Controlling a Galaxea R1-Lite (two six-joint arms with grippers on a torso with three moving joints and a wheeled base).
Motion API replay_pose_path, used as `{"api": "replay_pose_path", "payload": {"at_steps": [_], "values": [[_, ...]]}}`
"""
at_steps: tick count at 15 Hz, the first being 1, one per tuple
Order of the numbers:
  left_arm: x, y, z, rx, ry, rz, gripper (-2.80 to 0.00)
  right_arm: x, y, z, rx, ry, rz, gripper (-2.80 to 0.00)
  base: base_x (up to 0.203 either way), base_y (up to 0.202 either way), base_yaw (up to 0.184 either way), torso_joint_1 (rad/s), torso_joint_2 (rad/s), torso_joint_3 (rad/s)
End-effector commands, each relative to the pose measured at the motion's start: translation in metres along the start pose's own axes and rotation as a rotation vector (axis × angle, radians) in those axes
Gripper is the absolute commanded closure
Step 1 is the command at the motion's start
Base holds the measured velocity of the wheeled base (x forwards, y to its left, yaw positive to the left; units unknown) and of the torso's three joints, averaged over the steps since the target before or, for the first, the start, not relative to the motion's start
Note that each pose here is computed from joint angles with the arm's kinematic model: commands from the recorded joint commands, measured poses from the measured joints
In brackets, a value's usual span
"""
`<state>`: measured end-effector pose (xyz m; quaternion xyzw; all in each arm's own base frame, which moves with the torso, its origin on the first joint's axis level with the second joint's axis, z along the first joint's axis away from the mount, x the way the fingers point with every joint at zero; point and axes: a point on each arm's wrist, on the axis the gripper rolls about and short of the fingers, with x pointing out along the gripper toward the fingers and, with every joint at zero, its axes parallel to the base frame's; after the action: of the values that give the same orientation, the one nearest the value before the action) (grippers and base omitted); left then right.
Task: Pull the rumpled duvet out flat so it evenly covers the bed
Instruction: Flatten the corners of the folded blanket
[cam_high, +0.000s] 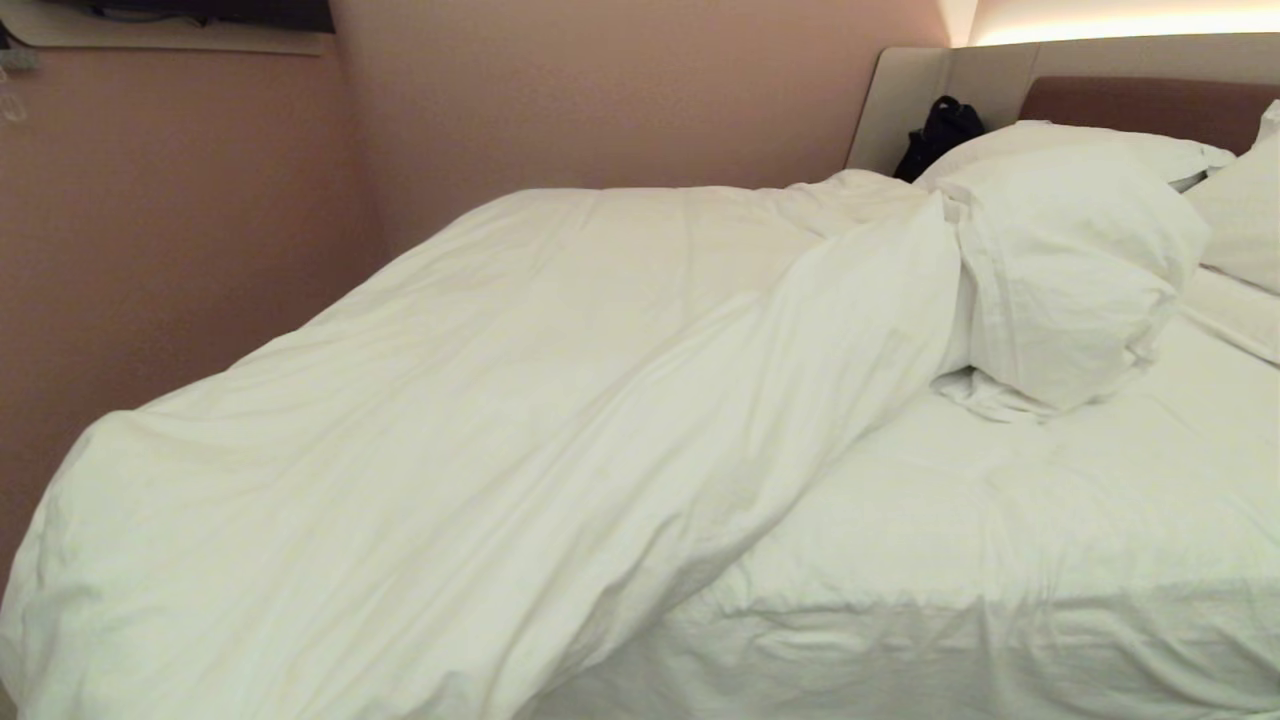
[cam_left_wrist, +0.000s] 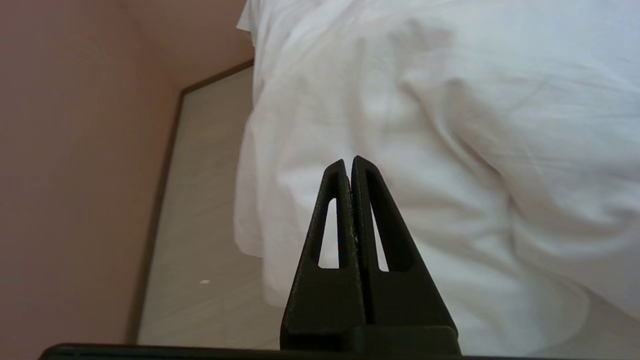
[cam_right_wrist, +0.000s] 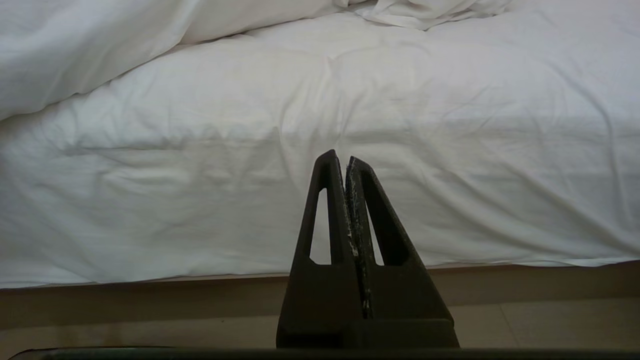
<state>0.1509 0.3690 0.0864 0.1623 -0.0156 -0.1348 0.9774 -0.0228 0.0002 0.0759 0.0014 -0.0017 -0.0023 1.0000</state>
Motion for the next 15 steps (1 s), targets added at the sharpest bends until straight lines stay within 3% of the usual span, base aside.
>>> {"api": "replay_pose_path", "payload": {"at_steps": [1,3,8,10,15], "values": [[-0.004,0.013,0.012,0.019,-0.003,0.006,0.0,0.0,0.0,0.0,0.0,-0.001,0.0,0.0,0.0,0.0,0.0,0.0,0.0,0.0],[-0.007,0.02,0.023,0.001,-0.003,0.012,0.0,0.0,0.0,0.0,0.0,-0.001,0.0,0.0,0.0,0.0,0.0,0.0,0.0,0.0],[-0.013,0.068,0.071,0.062,-0.011,0.027,0.0,0.0,0.0,0.0,0.0,-0.001,0.0,0.0,0.0,0.0,0.0,0.0,0.0,0.0],[-0.018,0.078,0.065,0.053,-0.012,0.021,0.0,0.0,0.0,0.0,0.0,-0.001,0.0,0.0,0.0,0.0,0.0,0.0,0.0,0.0],[-0.009,0.117,0.074,0.183,-0.025,-0.016,0.0,0.0,0.0,0.0,0.0,-0.001,0.0,0.0,0.0,0.0,0.0,0.0,0.0,0.0]]}}
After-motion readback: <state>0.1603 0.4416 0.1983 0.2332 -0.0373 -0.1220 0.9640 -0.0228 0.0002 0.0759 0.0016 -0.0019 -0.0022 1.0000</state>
